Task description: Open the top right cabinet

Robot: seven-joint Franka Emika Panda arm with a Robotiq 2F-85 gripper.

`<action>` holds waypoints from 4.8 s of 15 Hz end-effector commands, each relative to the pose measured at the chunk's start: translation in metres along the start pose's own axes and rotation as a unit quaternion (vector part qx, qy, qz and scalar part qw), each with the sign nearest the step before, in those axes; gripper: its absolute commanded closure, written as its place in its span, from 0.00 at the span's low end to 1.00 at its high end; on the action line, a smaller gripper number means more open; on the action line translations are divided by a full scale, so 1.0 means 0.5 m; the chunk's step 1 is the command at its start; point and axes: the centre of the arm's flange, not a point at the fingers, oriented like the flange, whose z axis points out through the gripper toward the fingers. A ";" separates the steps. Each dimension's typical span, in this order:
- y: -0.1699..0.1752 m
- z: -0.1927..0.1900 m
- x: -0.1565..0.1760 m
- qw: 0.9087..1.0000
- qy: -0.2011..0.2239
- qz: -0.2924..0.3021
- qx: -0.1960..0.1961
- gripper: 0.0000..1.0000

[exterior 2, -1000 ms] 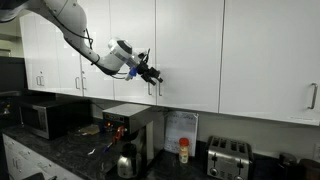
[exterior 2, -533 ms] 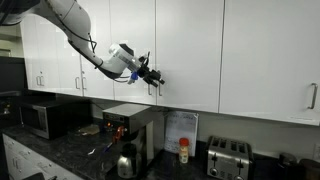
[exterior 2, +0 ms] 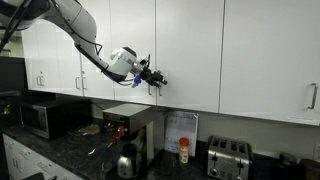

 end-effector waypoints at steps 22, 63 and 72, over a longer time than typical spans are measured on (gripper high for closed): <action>0.059 -0.075 0.013 0.991 0.012 -0.060 -0.122 0.00; 0.297 -0.107 -0.061 0.984 -0.086 -0.011 -0.153 0.00; 0.351 -0.116 -0.085 0.981 -0.090 0.006 -0.170 0.00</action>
